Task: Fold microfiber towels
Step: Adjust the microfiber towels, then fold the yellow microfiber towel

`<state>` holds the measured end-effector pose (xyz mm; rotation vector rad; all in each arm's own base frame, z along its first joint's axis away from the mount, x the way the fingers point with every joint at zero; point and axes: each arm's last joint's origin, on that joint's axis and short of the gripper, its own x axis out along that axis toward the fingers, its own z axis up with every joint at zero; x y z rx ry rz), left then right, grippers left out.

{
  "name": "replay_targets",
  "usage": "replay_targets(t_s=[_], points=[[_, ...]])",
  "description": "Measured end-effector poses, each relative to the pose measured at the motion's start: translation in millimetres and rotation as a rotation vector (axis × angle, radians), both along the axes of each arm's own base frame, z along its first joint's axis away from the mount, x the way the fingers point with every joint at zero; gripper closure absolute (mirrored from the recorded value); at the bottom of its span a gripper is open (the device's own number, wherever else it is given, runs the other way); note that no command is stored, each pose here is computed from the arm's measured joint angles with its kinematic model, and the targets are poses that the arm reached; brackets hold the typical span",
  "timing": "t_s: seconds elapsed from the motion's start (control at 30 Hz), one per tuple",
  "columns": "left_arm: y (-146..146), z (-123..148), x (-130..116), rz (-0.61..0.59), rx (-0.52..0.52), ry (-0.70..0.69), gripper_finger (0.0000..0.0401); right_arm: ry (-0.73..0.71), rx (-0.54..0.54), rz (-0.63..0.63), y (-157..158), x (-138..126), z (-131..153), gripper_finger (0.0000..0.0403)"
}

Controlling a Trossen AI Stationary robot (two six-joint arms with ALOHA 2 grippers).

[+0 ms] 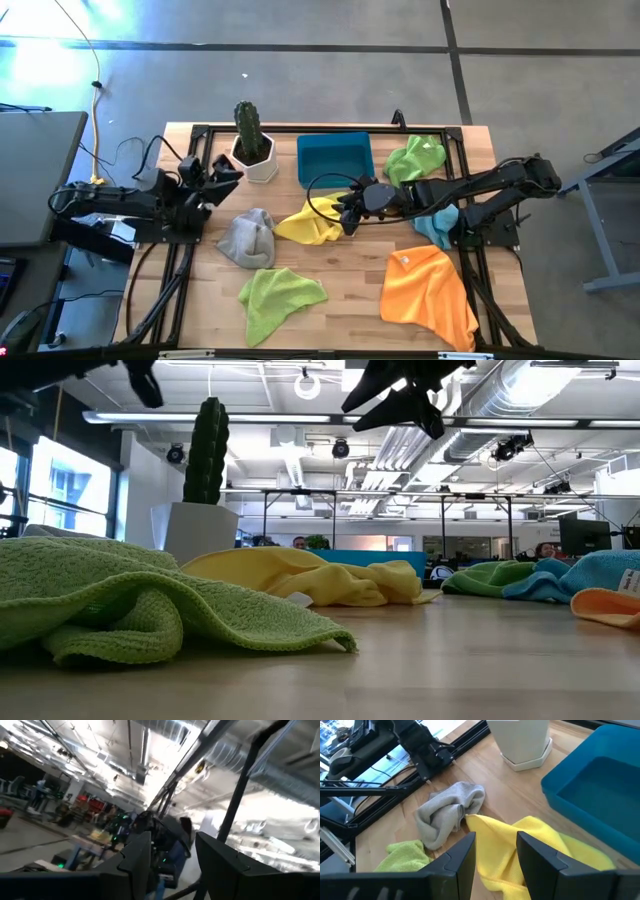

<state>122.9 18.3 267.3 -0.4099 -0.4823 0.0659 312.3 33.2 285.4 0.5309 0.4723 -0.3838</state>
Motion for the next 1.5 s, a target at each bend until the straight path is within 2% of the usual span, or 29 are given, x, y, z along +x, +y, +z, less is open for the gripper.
replay_targets(t_s=[0.17,0.37,0.5,0.7,0.83,0.97,1.23,1.4,1.5], points=[[-3,6,34,-0.076,0.060,0.170,0.0254,0.013,-0.004,0.001,0,-1,-1,0.0270],[-22,-2,79,-0.177,0.108,0.432,0.0254,0.024,-0.022,0.012,0,-1,-2,0.0270],[-36,-13,107,-0.167,0.146,0.613,0.0254,0.035,-0.039,0.024,0,-1,-2,0.0270],[-55,-35,133,-0.149,0.138,0.863,0.0254,0.080,-0.044,0.027,0,-4,-5,0.0270],[-72,-52,141,-0.192,0.103,1.043,0.0254,0.116,-0.043,0.035,0,-6,-8,0.0270],[-92,-69,142,-0.244,0.142,1.197,0.0254,0.149,-0.047,0.036,-1,-8,-11,0.0270],[-139,-106,136,-0.410,0.245,1.331,0.0254,0.239,-0.108,0.082,-1,-13,-16,0.0270],[-159,-125,129,-0.412,0.277,1.398,0.0254,0.252,-0.116,0.087,-1,-14,-17,0.0270],[-164,-135,119,-0.426,0.255,1.503,0.0254,0.259,-0.121,0.092,-1,-14,-18,0.0270]])
